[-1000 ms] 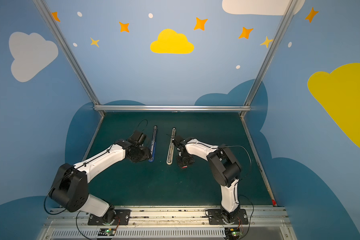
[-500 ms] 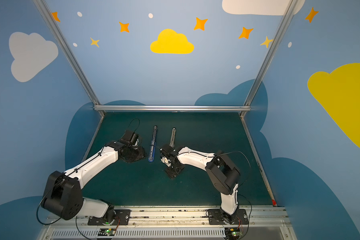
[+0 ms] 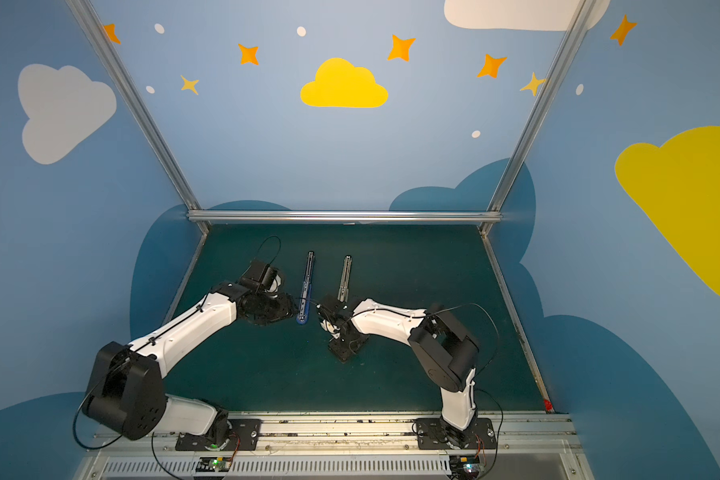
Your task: Load the staples into the stapler
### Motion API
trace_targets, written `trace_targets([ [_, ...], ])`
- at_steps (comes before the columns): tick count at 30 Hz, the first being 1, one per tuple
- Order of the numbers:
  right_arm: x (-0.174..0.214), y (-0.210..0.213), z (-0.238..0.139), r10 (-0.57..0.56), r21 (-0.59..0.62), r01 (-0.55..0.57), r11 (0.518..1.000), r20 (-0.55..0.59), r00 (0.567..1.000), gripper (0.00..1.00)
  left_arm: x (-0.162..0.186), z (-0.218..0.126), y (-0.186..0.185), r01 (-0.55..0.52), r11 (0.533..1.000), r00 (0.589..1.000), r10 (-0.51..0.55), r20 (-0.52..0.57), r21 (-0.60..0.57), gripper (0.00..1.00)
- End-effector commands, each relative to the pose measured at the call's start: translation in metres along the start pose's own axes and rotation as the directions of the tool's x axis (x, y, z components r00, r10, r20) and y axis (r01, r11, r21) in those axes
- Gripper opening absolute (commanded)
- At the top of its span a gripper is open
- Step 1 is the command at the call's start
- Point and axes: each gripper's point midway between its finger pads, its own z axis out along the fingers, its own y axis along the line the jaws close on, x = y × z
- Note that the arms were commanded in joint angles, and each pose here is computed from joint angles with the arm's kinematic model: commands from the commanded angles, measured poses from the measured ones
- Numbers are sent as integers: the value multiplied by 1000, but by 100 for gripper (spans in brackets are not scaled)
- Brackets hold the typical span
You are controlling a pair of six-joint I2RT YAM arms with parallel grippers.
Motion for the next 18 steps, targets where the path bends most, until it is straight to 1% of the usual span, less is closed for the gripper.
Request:
trace_targets([
  [1,3,-10,5,44,60,-43,997,-15,999,63,2,0,-10,-18,999,1000,18,-11,47,65],
  [5,12,-38,6,126,133,-120,984,-39,991,62,6,0,-27,-60,992,998,63,-27,109,65],
  [8,22,-67,1,235,179,-227,957,-21,972,62,10,-1,-47,-132,977,990,140,-35,168,66],
  [10,24,-75,-5,286,139,-284,949,5,958,61,14,-2,-64,-203,958,976,214,-37,203,66],
  [13,24,-81,-17,340,77,-345,935,74,938,62,23,0,-87,-331,914,936,349,-41,235,67],
  [16,28,-93,-26,416,33,-422,906,113,902,62,39,7,-107,-469,847,867,496,-54,252,67],
  [18,31,-97,-31,451,-4,-455,890,140,881,62,49,14,-114,-538,803,818,571,-69,257,67],
])
